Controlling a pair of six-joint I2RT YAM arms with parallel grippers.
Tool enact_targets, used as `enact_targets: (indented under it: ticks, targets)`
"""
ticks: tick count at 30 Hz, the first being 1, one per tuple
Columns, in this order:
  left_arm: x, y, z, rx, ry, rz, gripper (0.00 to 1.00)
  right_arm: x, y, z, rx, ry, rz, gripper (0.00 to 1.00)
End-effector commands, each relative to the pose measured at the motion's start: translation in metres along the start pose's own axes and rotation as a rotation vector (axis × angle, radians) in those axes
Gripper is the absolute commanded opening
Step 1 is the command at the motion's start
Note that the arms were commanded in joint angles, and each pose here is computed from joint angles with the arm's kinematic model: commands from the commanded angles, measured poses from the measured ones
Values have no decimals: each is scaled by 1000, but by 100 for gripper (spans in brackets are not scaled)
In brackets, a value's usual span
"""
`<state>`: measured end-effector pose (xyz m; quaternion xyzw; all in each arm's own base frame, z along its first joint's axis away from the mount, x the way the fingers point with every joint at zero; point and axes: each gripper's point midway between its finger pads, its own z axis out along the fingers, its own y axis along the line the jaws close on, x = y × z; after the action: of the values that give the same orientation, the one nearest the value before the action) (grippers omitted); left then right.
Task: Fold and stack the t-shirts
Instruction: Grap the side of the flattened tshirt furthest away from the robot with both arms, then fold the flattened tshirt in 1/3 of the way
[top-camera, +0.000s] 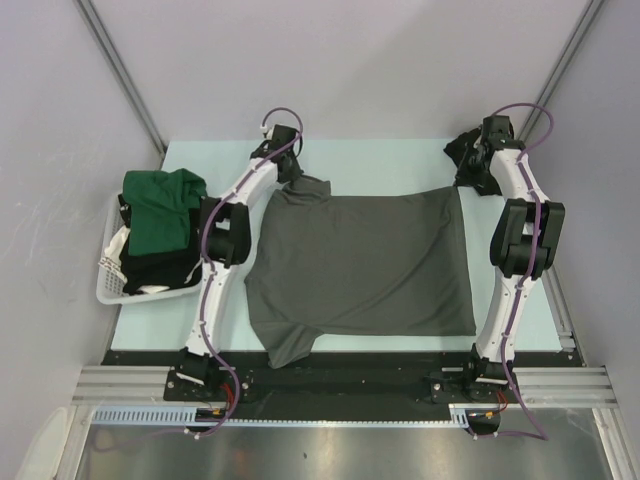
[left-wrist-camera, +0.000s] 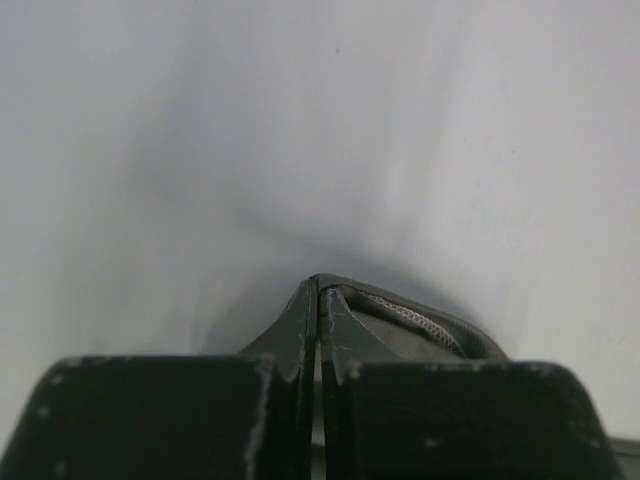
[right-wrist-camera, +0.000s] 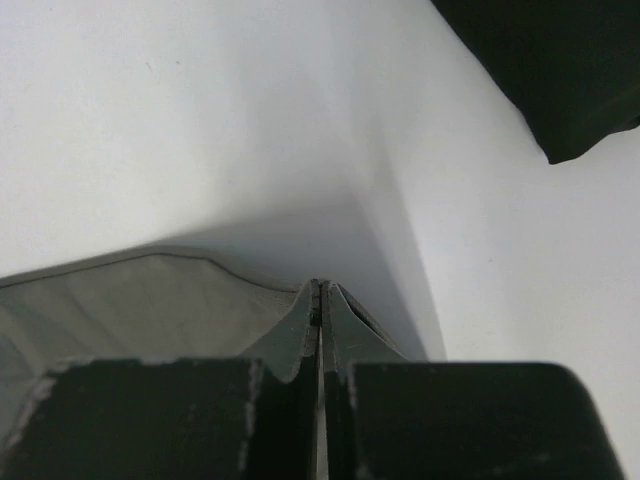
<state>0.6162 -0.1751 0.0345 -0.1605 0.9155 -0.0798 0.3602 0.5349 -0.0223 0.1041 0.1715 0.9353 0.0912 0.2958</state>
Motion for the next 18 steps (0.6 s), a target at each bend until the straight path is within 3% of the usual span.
enact_targets:
  ticks: [1,7,18]
  targets:
    - [-81,-5,-83,15,-163,70,0,-28,0,-36,17,-99,-22,0]
    - [-103,16,-132,-23,-195,114,0,-25,-7,-49,48,-119,-36,0]
    - [-70,47,-164,-49,-85,240,0,-27,-19,-81,80,-188,-52,0]
